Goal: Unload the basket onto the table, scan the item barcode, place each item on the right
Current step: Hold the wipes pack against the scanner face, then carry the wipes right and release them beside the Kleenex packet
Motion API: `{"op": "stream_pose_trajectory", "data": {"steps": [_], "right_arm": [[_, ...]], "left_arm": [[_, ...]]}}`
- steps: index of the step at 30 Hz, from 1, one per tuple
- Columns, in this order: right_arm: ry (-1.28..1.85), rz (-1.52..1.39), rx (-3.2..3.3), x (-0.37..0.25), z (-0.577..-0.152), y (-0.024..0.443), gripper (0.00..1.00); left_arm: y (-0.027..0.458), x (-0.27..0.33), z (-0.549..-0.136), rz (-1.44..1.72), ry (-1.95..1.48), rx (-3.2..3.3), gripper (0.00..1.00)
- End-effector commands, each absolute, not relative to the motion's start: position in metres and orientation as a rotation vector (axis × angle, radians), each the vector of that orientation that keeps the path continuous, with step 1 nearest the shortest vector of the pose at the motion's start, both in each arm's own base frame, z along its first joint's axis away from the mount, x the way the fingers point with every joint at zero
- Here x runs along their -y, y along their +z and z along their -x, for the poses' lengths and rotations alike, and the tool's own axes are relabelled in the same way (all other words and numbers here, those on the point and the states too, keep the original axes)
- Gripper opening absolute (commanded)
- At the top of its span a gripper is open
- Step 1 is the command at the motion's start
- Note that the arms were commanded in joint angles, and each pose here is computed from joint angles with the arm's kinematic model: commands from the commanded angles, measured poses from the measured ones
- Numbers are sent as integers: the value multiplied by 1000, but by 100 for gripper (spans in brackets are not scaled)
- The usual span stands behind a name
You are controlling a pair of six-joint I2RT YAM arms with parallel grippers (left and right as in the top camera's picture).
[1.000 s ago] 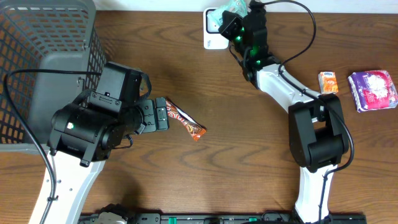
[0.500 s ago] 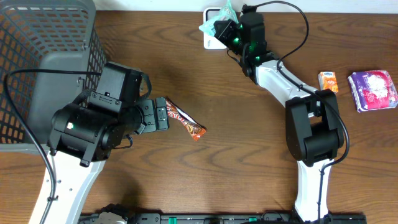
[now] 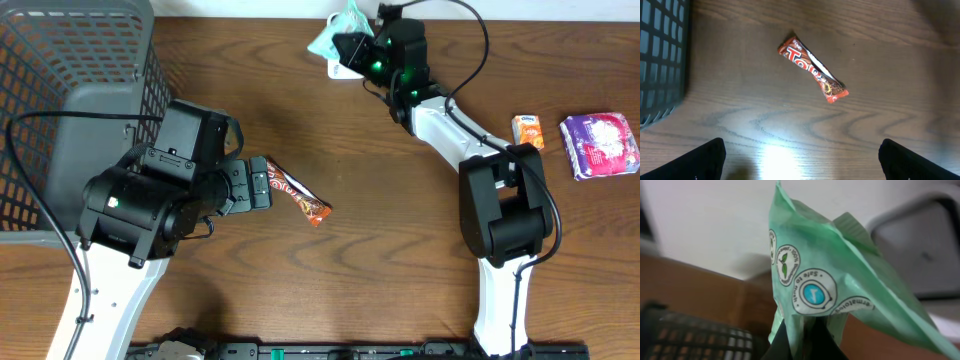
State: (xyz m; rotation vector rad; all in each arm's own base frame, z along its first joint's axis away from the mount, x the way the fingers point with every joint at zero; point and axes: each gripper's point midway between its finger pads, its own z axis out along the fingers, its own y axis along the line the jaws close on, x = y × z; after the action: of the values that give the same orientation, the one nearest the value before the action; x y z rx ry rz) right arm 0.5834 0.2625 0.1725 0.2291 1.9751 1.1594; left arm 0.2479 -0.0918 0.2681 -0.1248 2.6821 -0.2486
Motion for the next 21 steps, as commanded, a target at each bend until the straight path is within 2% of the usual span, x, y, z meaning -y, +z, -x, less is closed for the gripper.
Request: {"op": "stream_pose_trajectory", "data": {"steps": [1,6,13,21], "right_arm": [[1190,-175,-1893,-262,-589,201,1],[1023,-369,-1954,-241,-601,170,1],[1036,-375,-2027,-238,-603,128,1],[1012,-220,-1907,-230,-604,189,1]], "left_arm": [[271,90,-248,118,-238,-2672,98],[271,90,-248,118,-238,-2672,98],[271,90,-248,118,-237,-2671,98],[271,90,-248,118,-238,-2672,98]]}}
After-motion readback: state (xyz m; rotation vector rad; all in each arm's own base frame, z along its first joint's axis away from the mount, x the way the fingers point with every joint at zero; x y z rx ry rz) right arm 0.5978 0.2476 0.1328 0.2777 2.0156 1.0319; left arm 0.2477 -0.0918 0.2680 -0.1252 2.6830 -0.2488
